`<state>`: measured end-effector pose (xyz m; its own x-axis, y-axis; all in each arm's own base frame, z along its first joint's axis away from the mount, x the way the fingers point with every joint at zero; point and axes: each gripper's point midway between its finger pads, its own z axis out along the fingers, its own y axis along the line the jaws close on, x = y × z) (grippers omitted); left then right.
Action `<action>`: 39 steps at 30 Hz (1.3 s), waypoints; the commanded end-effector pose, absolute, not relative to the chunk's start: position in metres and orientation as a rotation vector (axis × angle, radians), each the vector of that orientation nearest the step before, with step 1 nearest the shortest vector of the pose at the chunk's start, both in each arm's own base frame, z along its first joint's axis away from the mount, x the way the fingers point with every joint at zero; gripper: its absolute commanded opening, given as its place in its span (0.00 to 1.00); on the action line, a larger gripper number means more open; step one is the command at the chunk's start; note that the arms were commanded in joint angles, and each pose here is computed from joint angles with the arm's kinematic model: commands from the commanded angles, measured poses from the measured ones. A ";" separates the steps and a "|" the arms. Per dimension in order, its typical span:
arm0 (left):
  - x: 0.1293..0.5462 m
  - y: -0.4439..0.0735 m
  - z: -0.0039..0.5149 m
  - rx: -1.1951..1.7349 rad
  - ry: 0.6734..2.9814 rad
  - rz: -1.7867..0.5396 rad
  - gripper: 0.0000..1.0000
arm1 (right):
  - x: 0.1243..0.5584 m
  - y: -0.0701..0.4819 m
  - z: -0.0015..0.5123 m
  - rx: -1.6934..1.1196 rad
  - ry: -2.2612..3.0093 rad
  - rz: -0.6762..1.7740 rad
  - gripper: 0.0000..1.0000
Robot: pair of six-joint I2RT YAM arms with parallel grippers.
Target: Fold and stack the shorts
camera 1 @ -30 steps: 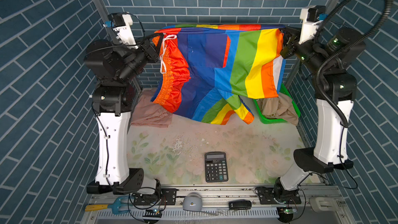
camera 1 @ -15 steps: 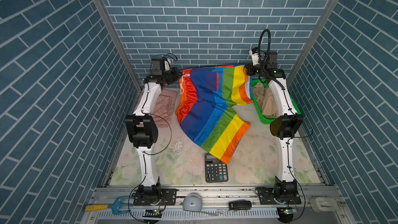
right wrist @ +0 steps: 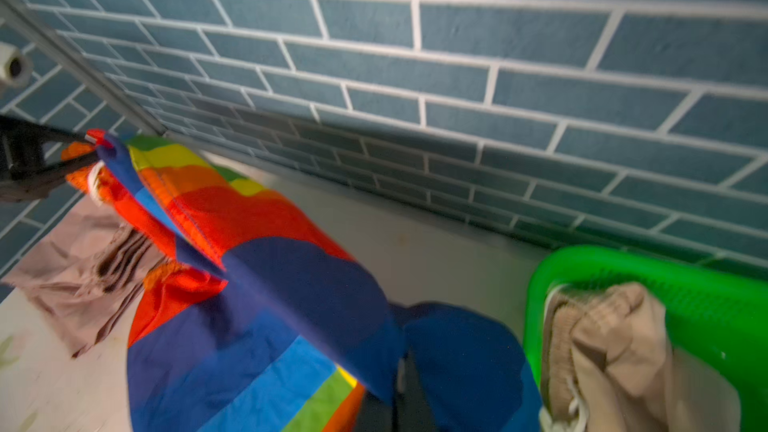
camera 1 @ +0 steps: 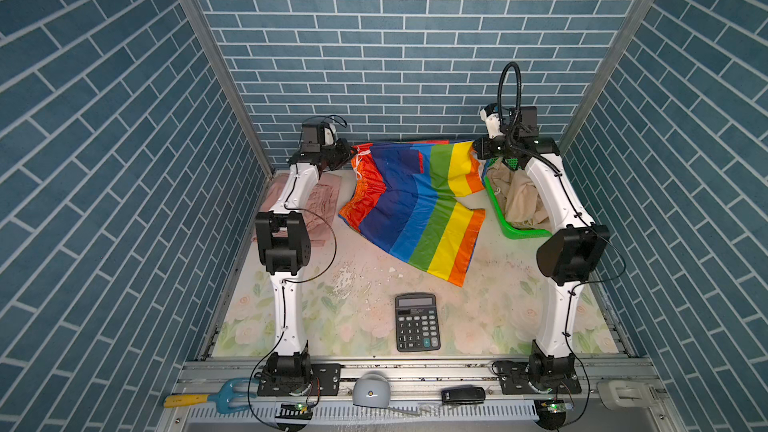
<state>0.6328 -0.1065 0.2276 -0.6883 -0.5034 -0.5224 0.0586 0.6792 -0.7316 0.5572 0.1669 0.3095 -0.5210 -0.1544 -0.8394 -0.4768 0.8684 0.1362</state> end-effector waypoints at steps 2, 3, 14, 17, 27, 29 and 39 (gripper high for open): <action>0.623 -0.048 0.203 -0.472 2.168 -0.802 0.02 | 0.501 0.160 0.325 -0.419 2.103 0.334 0.00; 0.617 -0.046 0.198 -0.475 2.178 -0.794 0.03 | 0.484 0.165 0.317 -0.427 2.122 0.344 0.00; 0.557 -0.031 0.166 -0.518 2.233 -0.834 0.39 | 0.324 0.204 0.202 -0.480 2.369 0.608 0.00; 0.543 -0.034 0.153 -0.549 2.261 -0.862 0.50 | 0.293 0.222 0.163 -0.531 2.440 0.676 0.00; 0.515 -0.001 0.166 -0.718 2.245 -0.784 0.99 | 0.244 0.255 0.103 -0.673 2.557 0.725 0.00; 0.519 -0.015 0.181 -0.695 2.219 -0.837 1.00 | 0.240 0.255 0.093 -0.691 2.584 0.704 0.00; 0.514 -0.153 0.150 -0.513 2.365 -1.040 1.00 | 0.226 0.251 0.061 -0.731 2.672 0.635 0.09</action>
